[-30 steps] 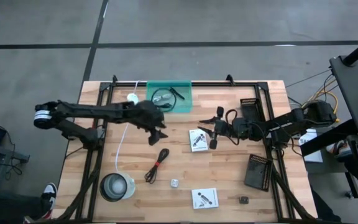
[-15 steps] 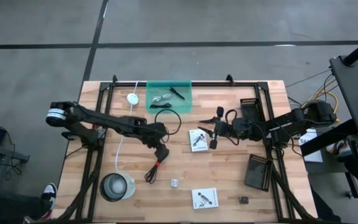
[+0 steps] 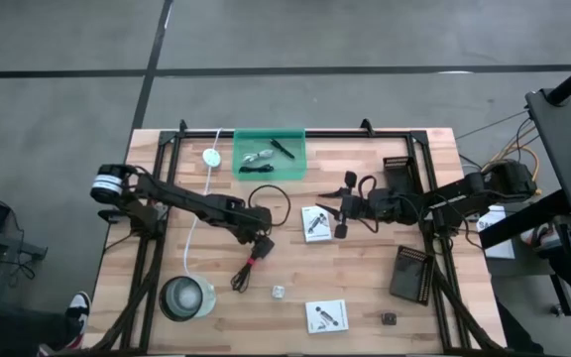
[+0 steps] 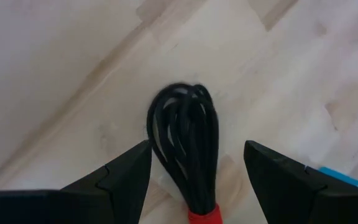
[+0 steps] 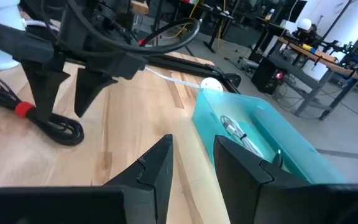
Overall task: Pick and place items into bin
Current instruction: Put the black charger cable into the blue bin
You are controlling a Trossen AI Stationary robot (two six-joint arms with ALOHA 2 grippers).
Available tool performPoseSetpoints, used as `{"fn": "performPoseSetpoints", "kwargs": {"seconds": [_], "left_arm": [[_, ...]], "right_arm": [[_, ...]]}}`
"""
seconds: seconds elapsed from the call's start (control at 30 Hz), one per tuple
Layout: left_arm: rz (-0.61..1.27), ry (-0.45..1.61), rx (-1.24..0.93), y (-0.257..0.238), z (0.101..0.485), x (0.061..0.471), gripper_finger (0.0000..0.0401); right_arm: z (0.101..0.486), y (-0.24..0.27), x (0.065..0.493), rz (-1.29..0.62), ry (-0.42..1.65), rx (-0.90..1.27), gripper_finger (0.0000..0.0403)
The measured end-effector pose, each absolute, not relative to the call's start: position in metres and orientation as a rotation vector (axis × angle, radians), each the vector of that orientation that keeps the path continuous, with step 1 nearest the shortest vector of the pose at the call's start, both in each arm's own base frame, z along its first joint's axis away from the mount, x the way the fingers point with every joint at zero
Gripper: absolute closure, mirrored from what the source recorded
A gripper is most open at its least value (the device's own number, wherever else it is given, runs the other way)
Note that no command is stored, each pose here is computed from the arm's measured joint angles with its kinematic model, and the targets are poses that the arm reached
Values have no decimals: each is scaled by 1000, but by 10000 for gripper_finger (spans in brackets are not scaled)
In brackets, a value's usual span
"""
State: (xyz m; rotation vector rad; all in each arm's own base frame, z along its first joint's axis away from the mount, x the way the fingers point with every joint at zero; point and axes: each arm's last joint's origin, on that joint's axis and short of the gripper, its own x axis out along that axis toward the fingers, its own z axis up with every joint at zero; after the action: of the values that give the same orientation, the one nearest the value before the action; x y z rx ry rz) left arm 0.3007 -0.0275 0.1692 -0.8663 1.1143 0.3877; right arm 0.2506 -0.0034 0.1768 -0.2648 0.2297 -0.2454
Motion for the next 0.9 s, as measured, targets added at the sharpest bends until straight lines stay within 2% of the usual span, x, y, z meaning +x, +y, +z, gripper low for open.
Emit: {"fn": "performPoseSetpoints", "kwargs": {"seconds": [0.53,0.67,0.9], "left_arm": [[365,1245,-834,-36,138,311,168],[336,1241,-791,-36,141,313,208],[232,1237,-711,-36,145,314,328]], "right_arm": [[175,-3,250,-248,241,-209,301],[173,-3,250,-246,256,-210,301],[173,-3,250,-241,256,-209,301]]}}
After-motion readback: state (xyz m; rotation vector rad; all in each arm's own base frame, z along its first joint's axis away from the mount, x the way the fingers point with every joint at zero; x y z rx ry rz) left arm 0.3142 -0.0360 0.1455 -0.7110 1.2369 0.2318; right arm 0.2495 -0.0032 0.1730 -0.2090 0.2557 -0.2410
